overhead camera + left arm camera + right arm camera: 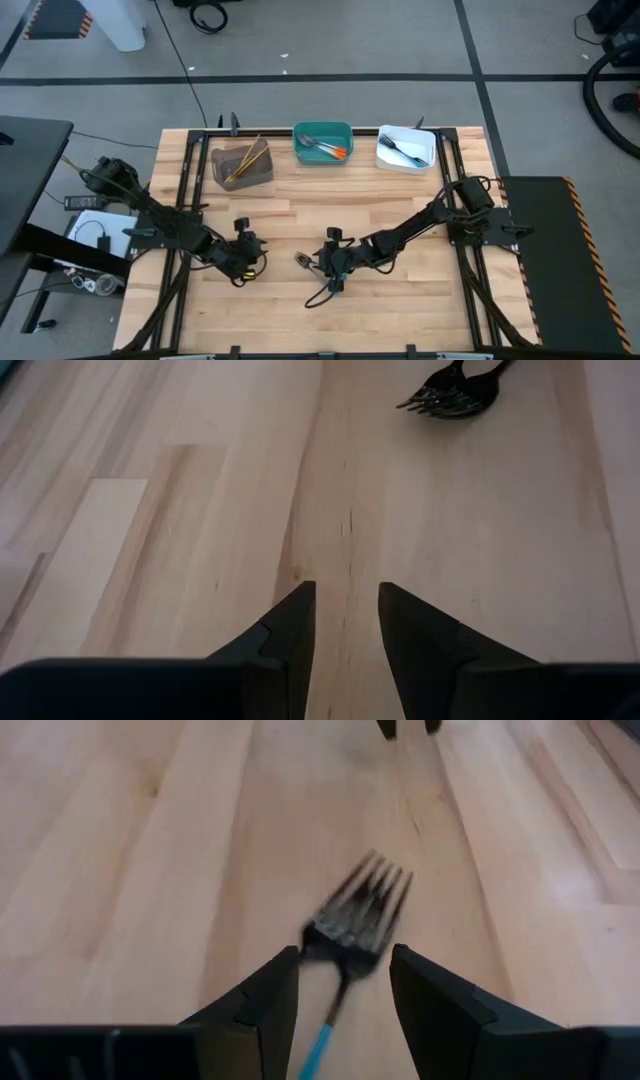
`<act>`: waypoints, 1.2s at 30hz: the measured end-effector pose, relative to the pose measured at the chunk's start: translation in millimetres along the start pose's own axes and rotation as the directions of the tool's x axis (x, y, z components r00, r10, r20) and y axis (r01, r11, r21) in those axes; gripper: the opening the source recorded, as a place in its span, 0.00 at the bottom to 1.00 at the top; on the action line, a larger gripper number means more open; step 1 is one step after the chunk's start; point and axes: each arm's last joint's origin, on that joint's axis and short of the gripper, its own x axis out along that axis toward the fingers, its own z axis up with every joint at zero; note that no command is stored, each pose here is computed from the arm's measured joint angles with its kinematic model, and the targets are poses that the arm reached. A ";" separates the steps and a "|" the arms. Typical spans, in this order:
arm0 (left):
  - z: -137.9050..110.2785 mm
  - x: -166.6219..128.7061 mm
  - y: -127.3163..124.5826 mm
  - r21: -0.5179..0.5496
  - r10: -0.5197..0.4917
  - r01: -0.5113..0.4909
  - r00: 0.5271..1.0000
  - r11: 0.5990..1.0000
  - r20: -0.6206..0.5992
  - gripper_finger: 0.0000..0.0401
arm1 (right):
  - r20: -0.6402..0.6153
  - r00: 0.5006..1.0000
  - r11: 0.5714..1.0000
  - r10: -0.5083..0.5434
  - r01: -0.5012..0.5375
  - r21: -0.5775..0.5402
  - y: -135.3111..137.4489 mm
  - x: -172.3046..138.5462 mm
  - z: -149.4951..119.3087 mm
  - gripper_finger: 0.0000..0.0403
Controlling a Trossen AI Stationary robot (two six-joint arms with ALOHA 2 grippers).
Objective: Sort silverware by color (type)
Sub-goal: Put the blue fork into the white bin
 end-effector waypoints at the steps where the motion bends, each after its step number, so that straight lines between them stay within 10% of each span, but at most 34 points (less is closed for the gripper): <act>1: -0.1 0.0 -0.1 -0.001 -0.002 0.002 1.000 1.000 -0.002 0.30 | 0.001 1.000 1.000 -0.003 0.003 -0.001 2.4 -0.6 2.2 0.41; 36: -1.4 0.6 1.4 0.034 0.000 0.001 1.000 0.999 -0.021 0.30 | -0.052 0.998 0.995 -0.042 0.047 0.092 24.8 15.0 -14.9 0.41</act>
